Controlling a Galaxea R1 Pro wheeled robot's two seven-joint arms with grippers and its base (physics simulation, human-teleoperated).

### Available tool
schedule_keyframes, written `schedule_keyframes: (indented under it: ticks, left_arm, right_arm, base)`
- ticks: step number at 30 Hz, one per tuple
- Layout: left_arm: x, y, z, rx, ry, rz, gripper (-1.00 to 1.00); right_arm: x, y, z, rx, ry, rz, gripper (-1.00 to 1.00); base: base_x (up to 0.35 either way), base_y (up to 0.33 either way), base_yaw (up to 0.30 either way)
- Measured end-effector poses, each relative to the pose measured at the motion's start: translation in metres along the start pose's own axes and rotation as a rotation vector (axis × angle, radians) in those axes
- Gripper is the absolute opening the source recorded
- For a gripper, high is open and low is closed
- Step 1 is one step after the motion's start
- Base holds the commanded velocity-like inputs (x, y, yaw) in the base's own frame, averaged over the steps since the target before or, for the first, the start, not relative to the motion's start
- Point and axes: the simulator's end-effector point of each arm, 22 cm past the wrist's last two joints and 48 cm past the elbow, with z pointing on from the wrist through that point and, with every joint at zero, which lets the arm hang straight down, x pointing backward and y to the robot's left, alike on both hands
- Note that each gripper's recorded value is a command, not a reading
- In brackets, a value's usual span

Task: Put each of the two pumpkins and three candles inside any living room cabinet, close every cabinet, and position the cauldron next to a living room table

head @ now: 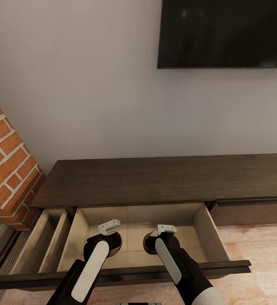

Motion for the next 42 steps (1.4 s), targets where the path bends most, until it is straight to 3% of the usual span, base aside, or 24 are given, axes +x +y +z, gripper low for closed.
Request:
schedule_keyframes:
  ticks: [12,13,19,20,31,42]
  left_arm:
    - [0.000,0.000,0.000,0.000,-0.001,-0.001,-1.00]
    - [0.000,0.000,0.000,0.000,-0.001,-0.001,-1.00]
    - [-0.002,-0.001,-0.001,0.003,-0.005,-0.004,-1.00]
    - [-0.003,-0.001,-0.002,0.005,-0.008,-0.005,1.00]
    - [-0.005,-0.001,-0.004,0.005,-0.014,-0.005,1.00]
    - [-0.033,-0.008,-0.026,0.010,-0.029,-0.003,1.00]
  right_arm:
    - [0.000,0.000,0.000,0.000,0.000,0.001,-1.00]
    - [0.000,0.000,0.000,0.000,0.000,0.001,1.00]
    - [0.000,0.000,0.000,-0.002,0.001,0.002,1.00]
    - [0.000,0.000,0.000,-0.002,0.001,0.001,1.00]
    - [0.000,0.000,0.000,-0.002,0.001,0.002,1.00]
    - [-0.013,0.002,-0.021,-0.002,0.001,0.002,1.00]
  base:
    - [0.000,0.000,0.000]
    - [0.000,0.000,0.000]
    - [0.000,0.000,0.000]
    - [0.000,0.000,0.000]
    - [0.000,0.000,0.000]
    - [0.000,0.000,0.000]
